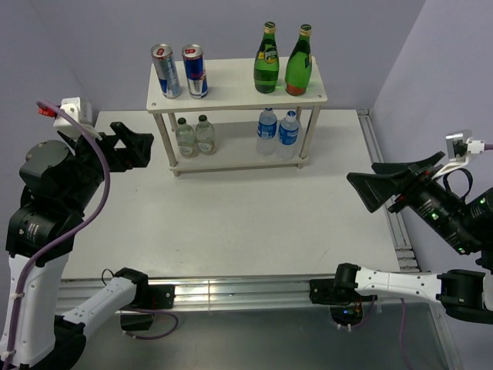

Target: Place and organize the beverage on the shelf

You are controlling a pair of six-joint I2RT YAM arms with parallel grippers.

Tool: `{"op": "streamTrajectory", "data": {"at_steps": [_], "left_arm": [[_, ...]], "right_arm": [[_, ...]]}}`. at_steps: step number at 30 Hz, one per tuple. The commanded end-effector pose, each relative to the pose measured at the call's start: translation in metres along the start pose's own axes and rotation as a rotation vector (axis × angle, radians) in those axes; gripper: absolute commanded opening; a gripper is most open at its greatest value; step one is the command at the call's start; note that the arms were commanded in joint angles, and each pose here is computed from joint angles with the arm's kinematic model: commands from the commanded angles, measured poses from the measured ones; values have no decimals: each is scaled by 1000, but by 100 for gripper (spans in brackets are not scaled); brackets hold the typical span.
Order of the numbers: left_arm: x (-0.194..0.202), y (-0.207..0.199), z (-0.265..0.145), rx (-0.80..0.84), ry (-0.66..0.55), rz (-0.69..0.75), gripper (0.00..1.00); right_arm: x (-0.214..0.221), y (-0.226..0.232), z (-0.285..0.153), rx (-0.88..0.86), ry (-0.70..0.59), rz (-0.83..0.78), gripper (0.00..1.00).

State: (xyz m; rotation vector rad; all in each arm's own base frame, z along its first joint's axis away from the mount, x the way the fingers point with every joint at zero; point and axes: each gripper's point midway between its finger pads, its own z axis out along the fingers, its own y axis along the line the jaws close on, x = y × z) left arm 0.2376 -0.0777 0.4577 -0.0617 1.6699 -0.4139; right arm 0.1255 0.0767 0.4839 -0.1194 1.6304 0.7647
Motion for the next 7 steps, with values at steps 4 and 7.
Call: {"op": "streamTrajectory", "data": {"at_steps": [4,7], "left_arm": [[-9,1,5,-3,-47,13,99],[-8,1,6,-6,-47,13,99]], "right_arm": [[-6,-1,8,22,-49,-24,100],[-6,-6,14,66,-60,-38,100]]}}
